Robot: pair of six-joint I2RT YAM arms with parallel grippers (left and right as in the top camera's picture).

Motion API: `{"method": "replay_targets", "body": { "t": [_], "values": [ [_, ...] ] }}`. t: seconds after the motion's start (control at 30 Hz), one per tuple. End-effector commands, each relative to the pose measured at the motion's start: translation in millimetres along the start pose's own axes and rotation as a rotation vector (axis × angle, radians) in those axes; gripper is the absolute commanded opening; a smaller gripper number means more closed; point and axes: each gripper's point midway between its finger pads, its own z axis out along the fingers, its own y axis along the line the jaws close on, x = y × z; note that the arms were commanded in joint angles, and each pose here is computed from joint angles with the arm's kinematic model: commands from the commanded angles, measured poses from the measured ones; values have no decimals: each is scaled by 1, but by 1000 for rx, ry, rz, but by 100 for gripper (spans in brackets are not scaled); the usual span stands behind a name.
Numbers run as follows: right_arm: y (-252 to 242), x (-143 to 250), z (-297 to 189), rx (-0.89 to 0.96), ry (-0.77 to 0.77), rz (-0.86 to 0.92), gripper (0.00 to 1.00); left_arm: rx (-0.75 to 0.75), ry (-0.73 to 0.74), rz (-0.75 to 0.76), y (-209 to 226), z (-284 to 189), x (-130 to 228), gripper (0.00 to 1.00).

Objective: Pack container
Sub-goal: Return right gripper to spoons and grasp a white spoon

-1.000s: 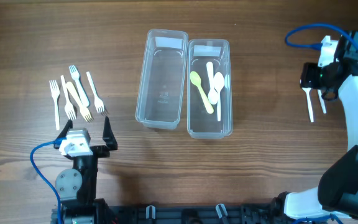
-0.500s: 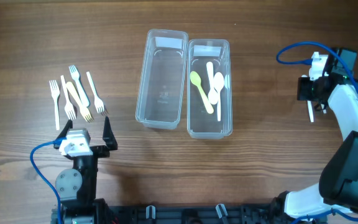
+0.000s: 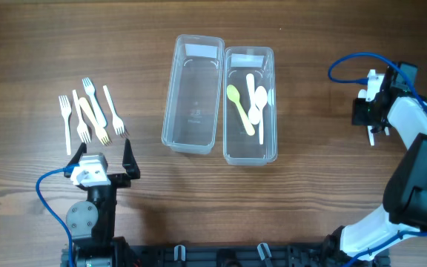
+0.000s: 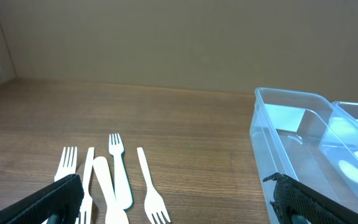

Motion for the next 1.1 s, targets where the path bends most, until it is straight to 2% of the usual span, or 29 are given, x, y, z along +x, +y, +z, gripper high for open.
{"method": "replay_targets", "body": {
  "t": [0.0,0.3,0.63,0.67,0.7,0.73,0.77,1.07],
  "values": [
    [-6,6,11,19,21,42,53,21,1,20,-4,0,2,100],
    [-15,5,18,20,6,82,51,21,1,20,-4,0,2,100],
    [0,14,42,-65,37,54,53,21,1,20,-4,0,2,100],
    [1,14,43,-71,38,50,49,21,1,20,-4,0,2,100],
    [5,13,43,-95,31,51,39,21,1,20,-4,0,2,100],
    [7,12,43,-107,24,51,26,21,1,20,-4,0,2,100],
    [10,9,42,-128,11,54,6,21,1,20,-4,0,2,100],
    [28,-7,29,-248,-12,209,4,21,1,20,-4,0,2,100]
  ]
}}
